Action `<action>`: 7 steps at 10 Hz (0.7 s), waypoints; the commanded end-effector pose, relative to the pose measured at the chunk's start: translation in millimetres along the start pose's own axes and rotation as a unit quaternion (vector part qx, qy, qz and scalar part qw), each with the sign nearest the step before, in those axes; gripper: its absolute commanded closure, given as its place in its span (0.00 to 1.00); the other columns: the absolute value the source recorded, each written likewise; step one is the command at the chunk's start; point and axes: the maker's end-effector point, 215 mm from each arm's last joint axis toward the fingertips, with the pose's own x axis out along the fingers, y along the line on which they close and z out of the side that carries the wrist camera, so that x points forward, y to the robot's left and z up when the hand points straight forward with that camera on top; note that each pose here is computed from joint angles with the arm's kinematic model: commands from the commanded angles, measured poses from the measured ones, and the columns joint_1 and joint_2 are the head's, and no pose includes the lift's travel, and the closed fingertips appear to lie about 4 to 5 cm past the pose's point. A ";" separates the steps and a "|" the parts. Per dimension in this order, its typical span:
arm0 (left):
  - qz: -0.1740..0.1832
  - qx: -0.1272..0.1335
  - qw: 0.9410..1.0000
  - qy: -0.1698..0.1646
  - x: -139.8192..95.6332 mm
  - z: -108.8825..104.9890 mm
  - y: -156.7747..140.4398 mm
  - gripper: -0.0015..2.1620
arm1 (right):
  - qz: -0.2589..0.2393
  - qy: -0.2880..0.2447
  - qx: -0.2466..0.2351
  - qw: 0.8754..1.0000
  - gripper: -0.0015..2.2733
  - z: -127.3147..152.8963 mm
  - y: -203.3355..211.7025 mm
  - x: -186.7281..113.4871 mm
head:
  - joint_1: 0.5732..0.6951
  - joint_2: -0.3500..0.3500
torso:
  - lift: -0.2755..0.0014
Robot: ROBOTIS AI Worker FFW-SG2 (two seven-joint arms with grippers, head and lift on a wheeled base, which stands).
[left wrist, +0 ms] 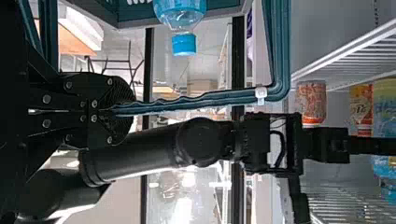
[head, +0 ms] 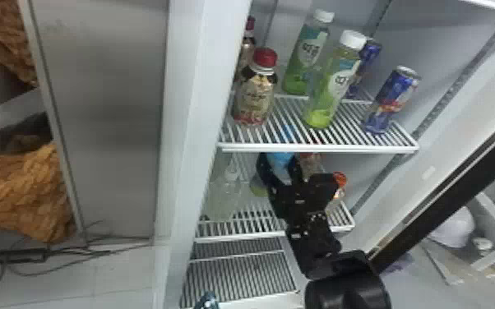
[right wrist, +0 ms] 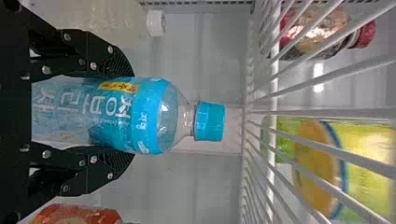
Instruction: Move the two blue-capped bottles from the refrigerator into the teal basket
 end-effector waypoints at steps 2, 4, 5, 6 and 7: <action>0.000 -0.001 1.000 -0.001 -0.2 -0.3 0.6 0.52 | 0.010 0.010 0.001 1.000 0.30 0.4 4.3 -33.1 | 1.00 0.00 | 0.50; 0.000 -0.002 1.000 -0.001 -0.2 -1.3 0.7 0.52 | 0.016 0.020 0.003 1.000 0.30 2.8 5.3 -64.7 | 1.00 0.00 | 0.50; 0.000 -0.001 1.000 -0.003 -1.1 0.7 1.0 0.52 | 0.018 0.025 0.004 1.000 0.30 4.3 4.4 -80.7 | 1.00 0.00 | 0.50; 0.000 -0.003 1.000 -0.002 -1.1 -1.1 1.4 0.52 | 0.019 0.029 0.002 0.999 0.30 7.0 2.3 -92.7 | 1.00 0.00 | 0.50; 0.000 -0.003 1.000 -0.001 -0.7 -1.7 1.3 0.52 | 0.020 0.028 0.000 0.999 0.30 14.3 1.4 -104.3 | 1.00 0.00 | 0.50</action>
